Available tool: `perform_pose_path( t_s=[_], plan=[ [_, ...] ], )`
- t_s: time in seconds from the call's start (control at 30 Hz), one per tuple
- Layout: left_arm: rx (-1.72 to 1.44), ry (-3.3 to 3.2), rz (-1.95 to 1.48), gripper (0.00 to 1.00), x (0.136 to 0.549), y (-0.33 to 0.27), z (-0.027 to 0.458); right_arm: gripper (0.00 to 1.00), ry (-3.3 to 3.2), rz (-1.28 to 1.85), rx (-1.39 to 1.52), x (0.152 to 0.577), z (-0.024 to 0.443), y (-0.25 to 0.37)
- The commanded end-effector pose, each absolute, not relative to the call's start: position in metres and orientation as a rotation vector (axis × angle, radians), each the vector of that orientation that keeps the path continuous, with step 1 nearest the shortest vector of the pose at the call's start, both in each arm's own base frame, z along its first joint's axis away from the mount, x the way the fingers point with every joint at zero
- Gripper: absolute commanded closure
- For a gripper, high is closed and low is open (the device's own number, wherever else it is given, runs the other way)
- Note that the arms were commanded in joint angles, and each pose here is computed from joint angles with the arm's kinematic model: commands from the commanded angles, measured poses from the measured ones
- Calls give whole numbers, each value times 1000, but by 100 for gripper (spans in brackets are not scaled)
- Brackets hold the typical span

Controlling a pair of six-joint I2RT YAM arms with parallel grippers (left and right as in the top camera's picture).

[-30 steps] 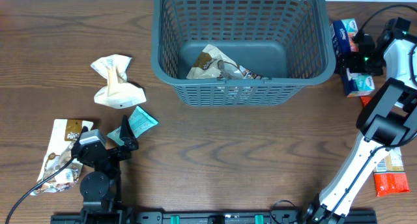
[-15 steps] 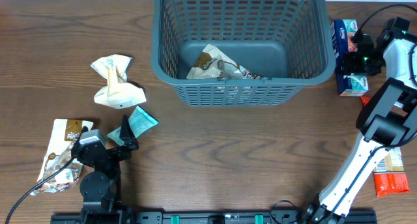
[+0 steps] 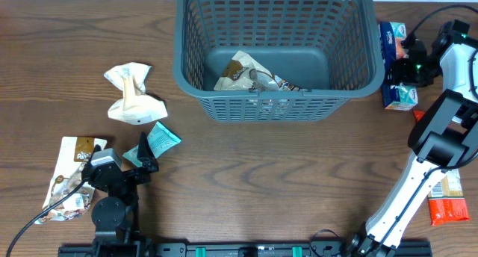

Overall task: Pack container
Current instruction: 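Grasp the Kleenex tissue box with the right gripper and lift, then carry the tissue box into the basket and release it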

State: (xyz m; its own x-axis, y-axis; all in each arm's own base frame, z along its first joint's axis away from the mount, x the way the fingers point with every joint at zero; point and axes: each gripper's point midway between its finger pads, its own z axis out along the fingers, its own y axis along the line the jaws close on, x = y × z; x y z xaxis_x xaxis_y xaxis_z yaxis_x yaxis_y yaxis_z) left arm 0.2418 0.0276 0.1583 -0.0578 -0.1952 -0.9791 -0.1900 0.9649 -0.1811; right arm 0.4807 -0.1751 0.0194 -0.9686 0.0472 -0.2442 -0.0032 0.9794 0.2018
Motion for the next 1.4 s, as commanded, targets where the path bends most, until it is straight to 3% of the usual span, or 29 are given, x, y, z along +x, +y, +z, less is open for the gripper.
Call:
perform_pose_path(
  t_s=[0.0, 0.3, 0.63, 1.07, 1.23, 1.37],
  plan=[
    [-312, 1678, -2, 1, 242, 28, 141, 82, 2699, 230, -19, 505, 102, -171],
    [-312, 1678, -2, 1, 242, 28, 141, 99, 2423, 28, -110, 502, 249, -159],
    [-312, 1678, -2, 1, 242, 28, 141, 99, 2199, -105, -448, 468, 357, -84],
    [-244, 1703, -80, 1, 243, 12, 138, 99, 1867, -66, -1212, 426, 385, 107],
    [-238, 1705, -87, 1, 244, 11, 138, 99, 1817, -4, -1341, 417, 372, 151],
    [-238, 1705, -87, 1, 244, 11, 138, 99, 1847, 62, -1489, 413, 335, 169]
  ],
)
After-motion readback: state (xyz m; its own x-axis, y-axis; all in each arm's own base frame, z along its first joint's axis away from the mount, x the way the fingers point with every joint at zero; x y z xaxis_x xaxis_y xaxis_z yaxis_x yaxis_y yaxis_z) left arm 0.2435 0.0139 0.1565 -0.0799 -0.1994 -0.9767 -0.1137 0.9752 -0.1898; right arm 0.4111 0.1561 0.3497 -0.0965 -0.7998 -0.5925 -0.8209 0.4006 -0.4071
